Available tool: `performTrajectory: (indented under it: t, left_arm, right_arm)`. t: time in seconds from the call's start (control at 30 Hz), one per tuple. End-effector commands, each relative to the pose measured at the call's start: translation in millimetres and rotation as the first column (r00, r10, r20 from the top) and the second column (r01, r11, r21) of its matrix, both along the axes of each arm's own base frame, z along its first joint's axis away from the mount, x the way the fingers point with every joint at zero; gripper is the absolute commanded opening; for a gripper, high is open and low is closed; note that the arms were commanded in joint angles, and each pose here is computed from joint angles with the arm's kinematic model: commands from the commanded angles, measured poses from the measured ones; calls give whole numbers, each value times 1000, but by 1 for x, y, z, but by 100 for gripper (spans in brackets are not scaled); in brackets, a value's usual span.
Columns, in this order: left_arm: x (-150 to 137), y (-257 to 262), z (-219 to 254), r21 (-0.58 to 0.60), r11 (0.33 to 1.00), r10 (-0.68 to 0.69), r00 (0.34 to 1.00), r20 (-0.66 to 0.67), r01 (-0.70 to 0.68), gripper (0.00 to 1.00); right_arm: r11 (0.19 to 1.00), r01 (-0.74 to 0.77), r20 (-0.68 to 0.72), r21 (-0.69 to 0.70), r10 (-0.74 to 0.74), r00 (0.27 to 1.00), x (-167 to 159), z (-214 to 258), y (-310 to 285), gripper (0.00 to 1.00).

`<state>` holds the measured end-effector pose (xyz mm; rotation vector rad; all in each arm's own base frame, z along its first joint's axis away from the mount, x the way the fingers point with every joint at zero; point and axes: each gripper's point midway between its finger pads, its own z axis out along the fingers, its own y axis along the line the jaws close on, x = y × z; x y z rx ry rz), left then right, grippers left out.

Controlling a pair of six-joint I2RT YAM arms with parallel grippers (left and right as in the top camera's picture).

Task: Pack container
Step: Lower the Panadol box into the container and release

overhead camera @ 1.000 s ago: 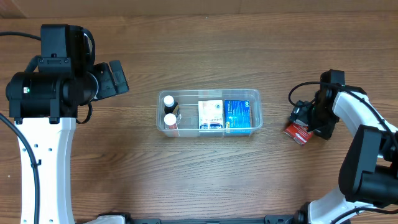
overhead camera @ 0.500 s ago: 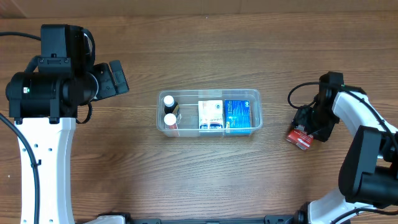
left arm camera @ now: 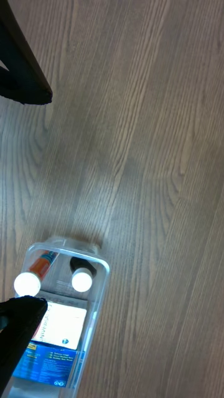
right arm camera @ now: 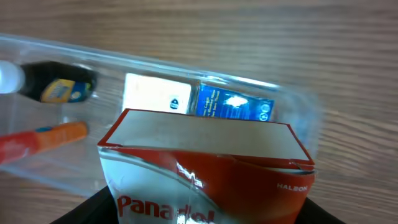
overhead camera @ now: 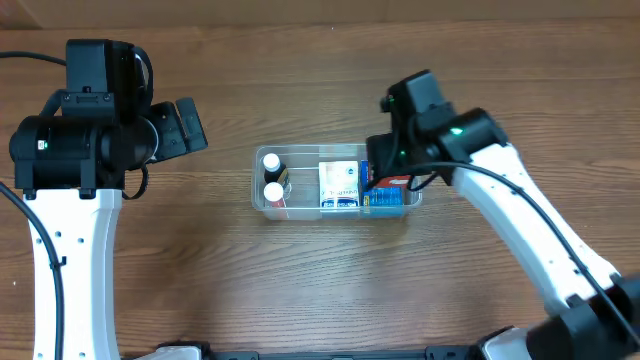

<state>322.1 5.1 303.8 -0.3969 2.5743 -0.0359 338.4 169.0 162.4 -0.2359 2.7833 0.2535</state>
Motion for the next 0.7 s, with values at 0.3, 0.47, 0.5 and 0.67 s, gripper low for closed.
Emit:
performTrajectory:
  t: [0.3, 0.47, 0.5, 0.67]
  left_arm:
    - [1, 3, 4, 19, 1000, -9, 1000, 8, 9, 100]
    - [1, 3, 4, 19, 1000, -9, 1000, 8, 9, 100]
    - [1, 3, 4, 19, 1000, -9, 1000, 8, 9, 100]
    - [1, 3, 4, 19, 1000, -9, 1000, 8, 9, 100]
  right_arm:
    - [992, 31, -175, -122, -52, 983, 9, -91, -5, 72]
    - [987, 42, -147, -152, -65, 987, 16, -75, -10, 100]
    - [988, 44, -136, -147, -65, 989, 19, -65, -9, 100]
    - [991, 113, 106, -70, -105, 989, 37, 30, -12, 100]
